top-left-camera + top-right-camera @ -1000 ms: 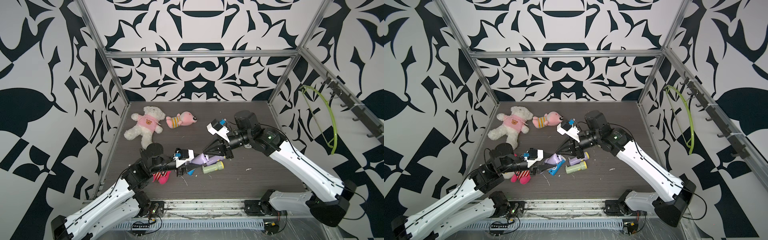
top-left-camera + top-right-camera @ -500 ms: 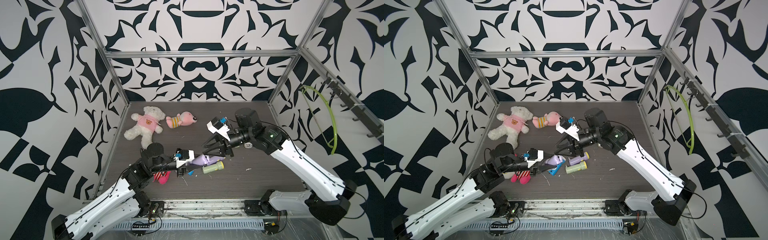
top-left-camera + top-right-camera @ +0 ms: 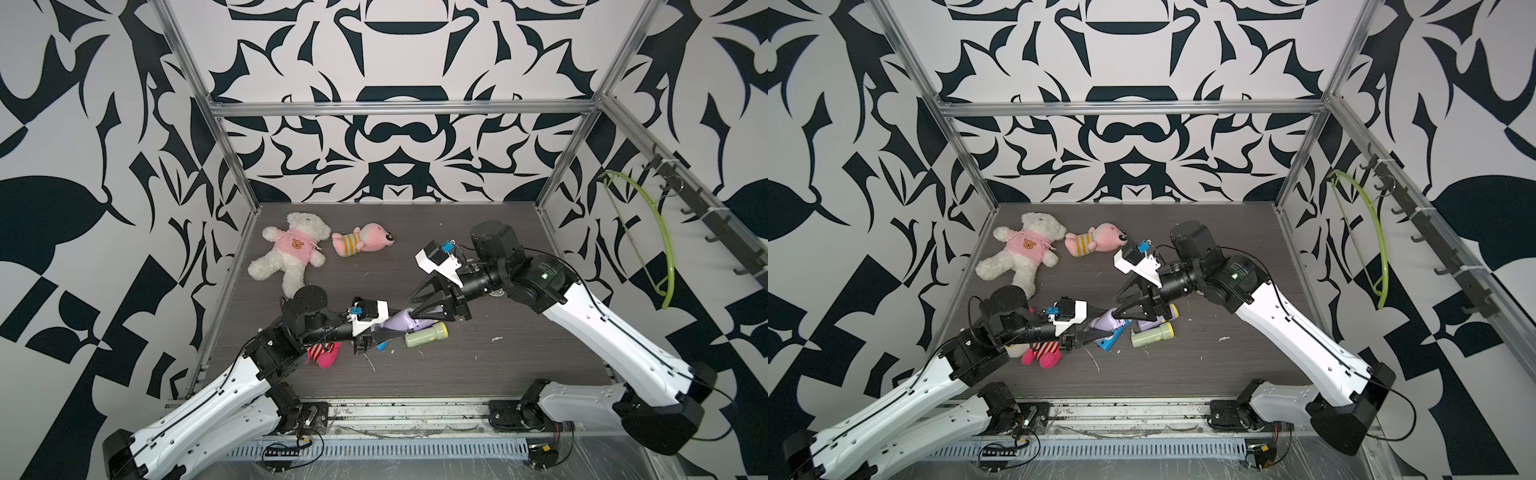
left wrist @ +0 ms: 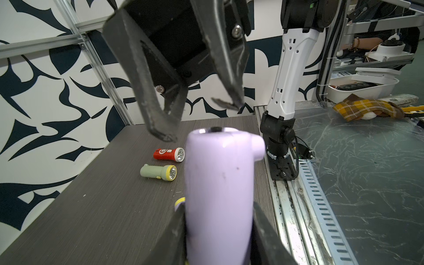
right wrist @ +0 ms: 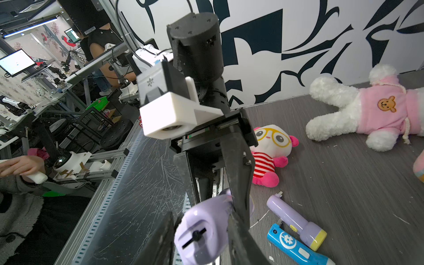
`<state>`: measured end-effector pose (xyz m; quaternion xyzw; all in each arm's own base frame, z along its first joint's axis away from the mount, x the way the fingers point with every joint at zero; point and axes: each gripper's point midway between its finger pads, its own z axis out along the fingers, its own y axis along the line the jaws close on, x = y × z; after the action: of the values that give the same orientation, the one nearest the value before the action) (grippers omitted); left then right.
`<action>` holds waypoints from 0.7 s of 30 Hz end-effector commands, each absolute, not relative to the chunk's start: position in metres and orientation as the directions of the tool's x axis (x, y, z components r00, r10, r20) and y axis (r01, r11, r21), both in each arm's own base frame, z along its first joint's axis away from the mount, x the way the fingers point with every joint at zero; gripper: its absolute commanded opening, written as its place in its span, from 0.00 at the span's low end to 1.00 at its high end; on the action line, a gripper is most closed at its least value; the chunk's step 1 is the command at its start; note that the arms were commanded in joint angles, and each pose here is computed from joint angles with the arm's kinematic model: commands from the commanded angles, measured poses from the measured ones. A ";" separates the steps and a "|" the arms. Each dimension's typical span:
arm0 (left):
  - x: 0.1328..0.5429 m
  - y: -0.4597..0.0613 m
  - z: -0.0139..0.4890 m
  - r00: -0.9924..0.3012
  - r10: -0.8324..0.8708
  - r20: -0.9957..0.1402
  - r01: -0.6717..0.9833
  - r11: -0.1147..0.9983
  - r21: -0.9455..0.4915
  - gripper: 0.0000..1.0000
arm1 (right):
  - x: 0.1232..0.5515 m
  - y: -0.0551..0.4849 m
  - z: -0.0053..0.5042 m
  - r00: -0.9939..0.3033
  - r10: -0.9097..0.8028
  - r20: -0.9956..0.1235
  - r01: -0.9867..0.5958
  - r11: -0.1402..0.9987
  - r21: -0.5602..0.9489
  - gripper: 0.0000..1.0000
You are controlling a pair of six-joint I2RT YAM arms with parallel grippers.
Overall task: Close the plug at the bottom of the flashlight
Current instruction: Close the plug of the flashlight.
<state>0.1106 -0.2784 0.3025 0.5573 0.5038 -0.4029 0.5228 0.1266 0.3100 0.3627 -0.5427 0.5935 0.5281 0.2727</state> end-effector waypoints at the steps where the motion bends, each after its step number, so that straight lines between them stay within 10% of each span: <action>1: 0.105 -0.278 0.330 0.221 0.070 -0.973 0.973 0.043 0.225 0.00 | 0.121 0.310 0.369 -0.241 -0.340 -0.909 -0.933 -0.178 0.314 0.40; 21: 0.092 -0.274 0.344 0.246 0.020 -0.969 0.969 0.002 0.246 0.00 | 0.122 0.312 0.359 -0.238 -0.356 -0.903 -0.929 -0.189 0.319 0.36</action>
<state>0.1021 -0.2779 0.3107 0.5622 0.4848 -0.4187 0.5231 0.1246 0.3114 0.3593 -0.5473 0.5870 0.5353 0.2634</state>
